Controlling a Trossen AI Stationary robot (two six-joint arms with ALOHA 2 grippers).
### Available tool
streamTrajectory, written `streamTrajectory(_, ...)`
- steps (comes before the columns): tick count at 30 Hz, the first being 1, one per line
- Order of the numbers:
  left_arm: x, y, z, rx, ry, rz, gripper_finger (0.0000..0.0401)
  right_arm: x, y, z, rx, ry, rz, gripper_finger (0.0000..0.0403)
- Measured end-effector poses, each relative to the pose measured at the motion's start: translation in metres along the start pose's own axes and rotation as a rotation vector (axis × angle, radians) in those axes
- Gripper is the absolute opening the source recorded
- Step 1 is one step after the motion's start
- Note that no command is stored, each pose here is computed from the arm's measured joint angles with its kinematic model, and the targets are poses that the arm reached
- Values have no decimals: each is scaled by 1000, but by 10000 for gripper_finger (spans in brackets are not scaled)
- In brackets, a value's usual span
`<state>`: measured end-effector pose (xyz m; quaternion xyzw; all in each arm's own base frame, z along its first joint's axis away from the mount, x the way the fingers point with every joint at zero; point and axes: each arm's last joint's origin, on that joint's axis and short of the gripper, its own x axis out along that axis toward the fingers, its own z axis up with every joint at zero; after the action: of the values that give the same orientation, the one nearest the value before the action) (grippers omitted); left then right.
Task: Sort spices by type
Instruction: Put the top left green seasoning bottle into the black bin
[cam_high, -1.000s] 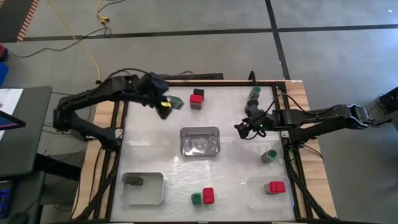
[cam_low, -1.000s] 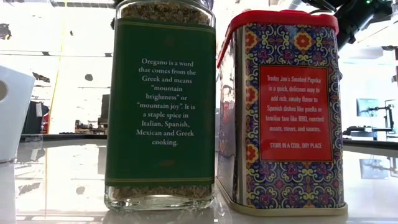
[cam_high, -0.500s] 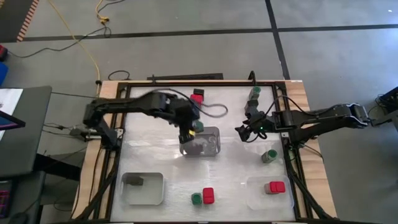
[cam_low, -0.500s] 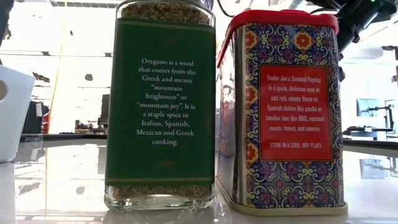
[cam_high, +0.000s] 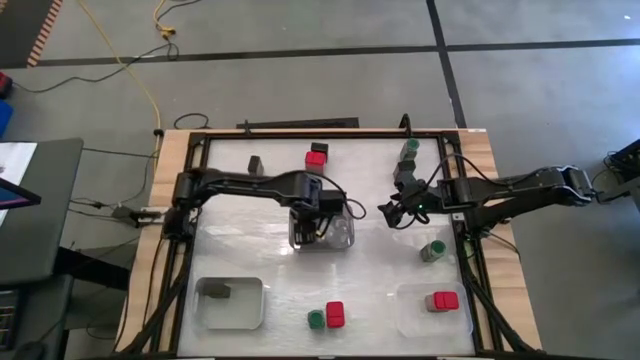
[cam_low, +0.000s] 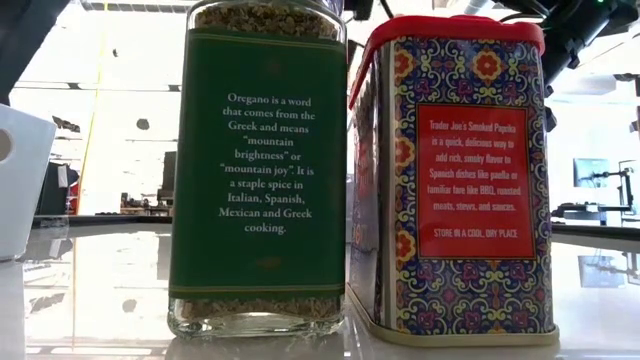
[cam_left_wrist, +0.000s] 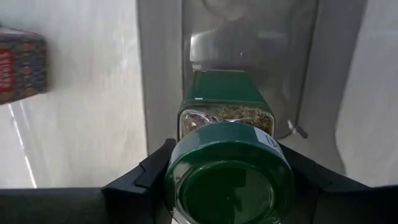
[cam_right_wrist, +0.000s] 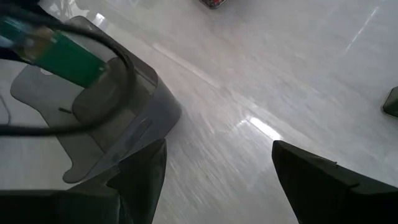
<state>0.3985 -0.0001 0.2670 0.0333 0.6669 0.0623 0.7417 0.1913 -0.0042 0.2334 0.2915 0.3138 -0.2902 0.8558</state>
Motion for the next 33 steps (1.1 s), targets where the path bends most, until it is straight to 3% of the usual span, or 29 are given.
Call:
streamTrajectory(5, 18, 2, 4, 1, 29, -28, 192, 0, 0, 0, 16, 0, 0, 317)
streamTrajectory(15, 22, 23, 6, -43, 6, -94, 192, 0, -1, -2, 9, 13, -10, 317)
streamTrajectory(33, 40, 19, 0, -42, 47, -104, 192, 0, -1, -2, 7, 16, -12, 317)
